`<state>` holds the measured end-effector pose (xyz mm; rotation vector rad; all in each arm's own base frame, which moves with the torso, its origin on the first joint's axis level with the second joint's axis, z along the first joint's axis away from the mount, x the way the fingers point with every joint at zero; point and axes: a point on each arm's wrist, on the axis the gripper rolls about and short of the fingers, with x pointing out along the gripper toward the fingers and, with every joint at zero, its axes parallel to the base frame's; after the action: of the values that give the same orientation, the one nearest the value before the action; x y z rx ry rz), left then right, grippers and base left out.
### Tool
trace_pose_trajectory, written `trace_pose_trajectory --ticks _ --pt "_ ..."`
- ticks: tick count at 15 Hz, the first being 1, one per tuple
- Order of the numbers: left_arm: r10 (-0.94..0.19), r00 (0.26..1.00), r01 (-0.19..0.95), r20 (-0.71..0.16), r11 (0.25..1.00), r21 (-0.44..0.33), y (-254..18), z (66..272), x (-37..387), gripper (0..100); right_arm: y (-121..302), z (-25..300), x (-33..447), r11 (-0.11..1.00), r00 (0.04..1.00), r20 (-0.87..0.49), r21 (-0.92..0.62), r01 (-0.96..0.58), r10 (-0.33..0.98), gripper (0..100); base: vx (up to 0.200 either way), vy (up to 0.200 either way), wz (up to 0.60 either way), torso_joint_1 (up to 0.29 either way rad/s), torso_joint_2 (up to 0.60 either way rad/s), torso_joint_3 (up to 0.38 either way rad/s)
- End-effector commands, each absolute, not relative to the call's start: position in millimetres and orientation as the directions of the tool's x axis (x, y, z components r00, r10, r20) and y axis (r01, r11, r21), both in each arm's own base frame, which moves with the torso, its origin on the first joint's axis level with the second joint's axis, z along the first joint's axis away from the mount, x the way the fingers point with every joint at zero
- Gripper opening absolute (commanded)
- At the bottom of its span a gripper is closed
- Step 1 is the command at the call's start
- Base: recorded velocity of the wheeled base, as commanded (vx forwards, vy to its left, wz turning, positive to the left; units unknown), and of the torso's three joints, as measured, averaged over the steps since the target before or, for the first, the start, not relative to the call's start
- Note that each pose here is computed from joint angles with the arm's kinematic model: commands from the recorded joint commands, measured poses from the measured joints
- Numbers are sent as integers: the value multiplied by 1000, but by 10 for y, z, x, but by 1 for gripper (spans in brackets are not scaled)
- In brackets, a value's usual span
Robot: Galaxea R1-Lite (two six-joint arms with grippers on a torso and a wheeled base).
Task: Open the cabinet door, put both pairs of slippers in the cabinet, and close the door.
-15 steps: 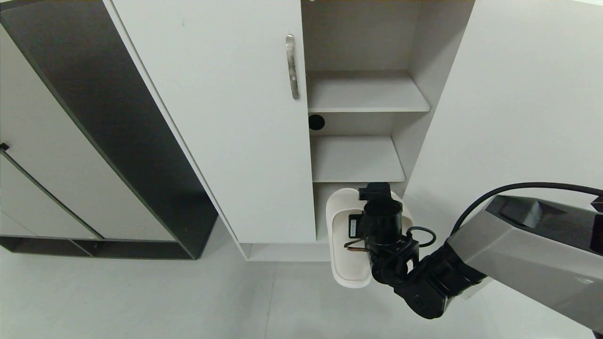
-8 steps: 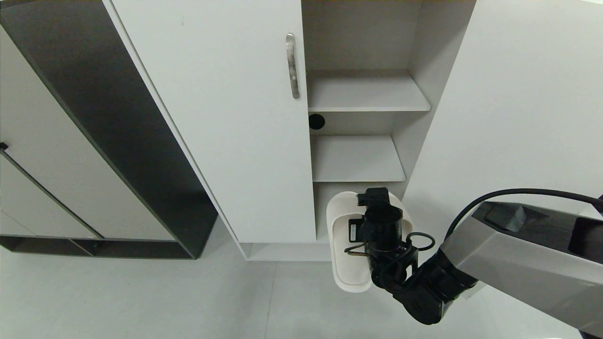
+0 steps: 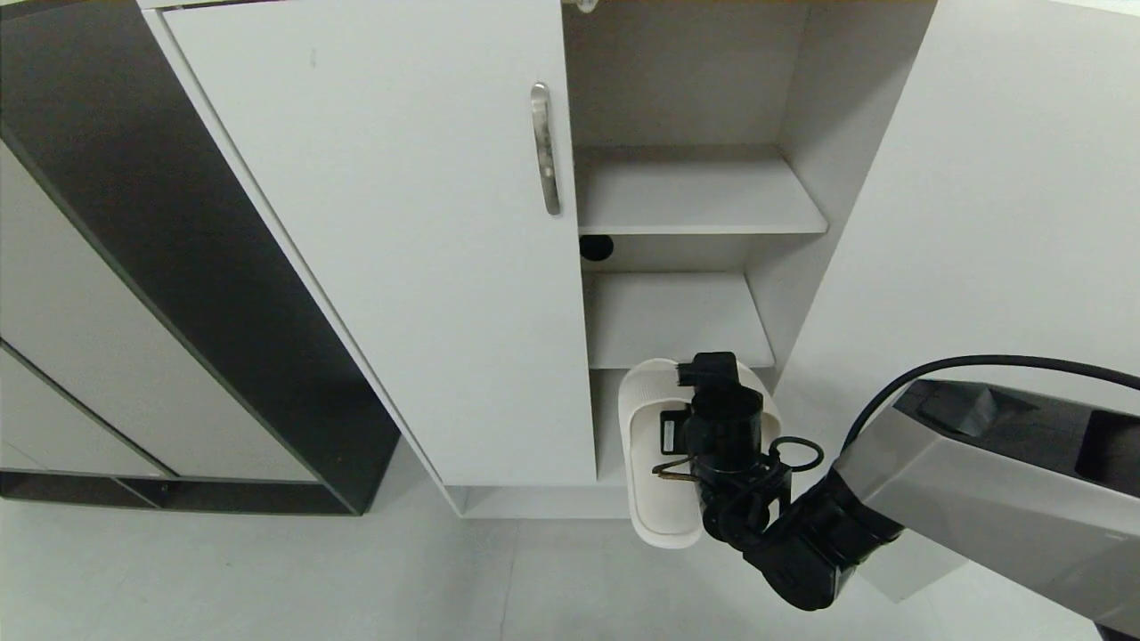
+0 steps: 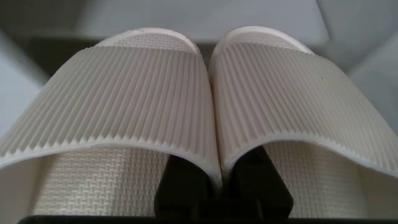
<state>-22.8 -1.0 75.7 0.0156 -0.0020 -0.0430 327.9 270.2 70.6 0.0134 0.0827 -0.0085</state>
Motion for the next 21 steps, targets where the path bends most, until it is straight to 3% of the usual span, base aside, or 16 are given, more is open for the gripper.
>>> trace_pose_trajectory --ticks 1,5,11,21 --pt "-43 999 43 0 999 17 -10 757 -227 0 2704 723 3274 1000 997 -80 16 7 -6 0 200 0 0 2 -2 2" --pt "-43 999 43 0 999 17 -10 757 -227 0 2704 700 3275 1000 996 -85 13 7 -6 0 200 0 0 4 5 1" --pt "-43 999 43 0 999 15 -10 757 -227 0 2630 680 3365 1000 997 -77 21 21 -19 0 0 0 0 0 0 0" --pt "-43 999 43 0 999 15 -10 757 -227 0 2689 844 4110 999 998 -34 12 53 -53 0 0 0 0 0 0 0"
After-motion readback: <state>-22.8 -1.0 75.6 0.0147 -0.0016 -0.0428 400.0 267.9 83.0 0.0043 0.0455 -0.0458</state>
